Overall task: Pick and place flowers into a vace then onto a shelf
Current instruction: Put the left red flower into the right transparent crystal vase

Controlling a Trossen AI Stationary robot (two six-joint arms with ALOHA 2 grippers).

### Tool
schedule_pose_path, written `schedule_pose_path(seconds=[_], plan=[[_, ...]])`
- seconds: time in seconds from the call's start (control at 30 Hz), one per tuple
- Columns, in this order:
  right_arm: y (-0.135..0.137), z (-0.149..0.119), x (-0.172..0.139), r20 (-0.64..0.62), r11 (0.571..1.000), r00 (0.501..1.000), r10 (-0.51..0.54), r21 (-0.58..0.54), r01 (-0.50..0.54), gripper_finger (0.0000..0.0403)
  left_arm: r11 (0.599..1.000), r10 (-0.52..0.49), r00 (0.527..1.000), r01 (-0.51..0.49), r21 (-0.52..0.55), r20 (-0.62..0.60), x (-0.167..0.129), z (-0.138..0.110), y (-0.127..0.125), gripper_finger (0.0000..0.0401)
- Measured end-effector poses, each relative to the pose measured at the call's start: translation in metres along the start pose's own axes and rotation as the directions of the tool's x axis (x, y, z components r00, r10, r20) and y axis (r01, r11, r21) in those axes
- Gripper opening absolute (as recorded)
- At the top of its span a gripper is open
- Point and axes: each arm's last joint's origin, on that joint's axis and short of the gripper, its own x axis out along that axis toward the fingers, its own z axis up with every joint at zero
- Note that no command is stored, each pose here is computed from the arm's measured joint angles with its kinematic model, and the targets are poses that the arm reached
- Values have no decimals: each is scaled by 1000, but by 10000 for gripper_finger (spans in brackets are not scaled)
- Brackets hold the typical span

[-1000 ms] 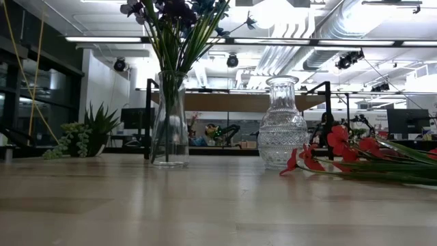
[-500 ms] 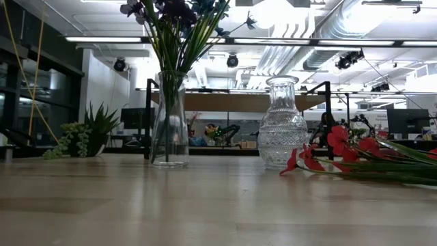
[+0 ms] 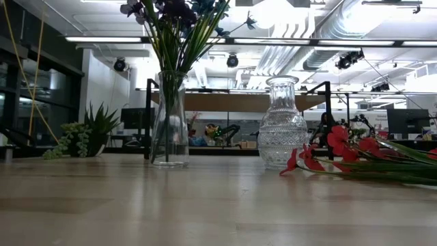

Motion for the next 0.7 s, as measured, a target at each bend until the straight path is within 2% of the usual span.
schedule_pose_path(seconds=[0.1,0.3,0.4,0.53,0.6,0.7], plan=[[5,-3,11,-19,1000,1000,14,15,-14,0,1000,-2,1000,2,1,-16,0,0,0,177],[11,-30,47,-97,998,994,44,59,-38,0,1000,-7,999,7,-8,-44,0,-1,0,177],[-5,-37,34,-50,994,999,-4,108,10,0,1000,-7,999,6,-15,-50,0,-1,0,177],[-39,-52,11,21,981,999,-46,188,42,0,1000,-6,999,5,-17,-50,0,-1,0,177],[-58,-67,4,38,969,999,-26,245,16,0,1000,-4,999,3,-14,-49,0,-1,0,177],[-84,-90,-5,105,935,992,72,340,-103,0,1000,-1,999,1,-19,-43,0,-1,0,177]])
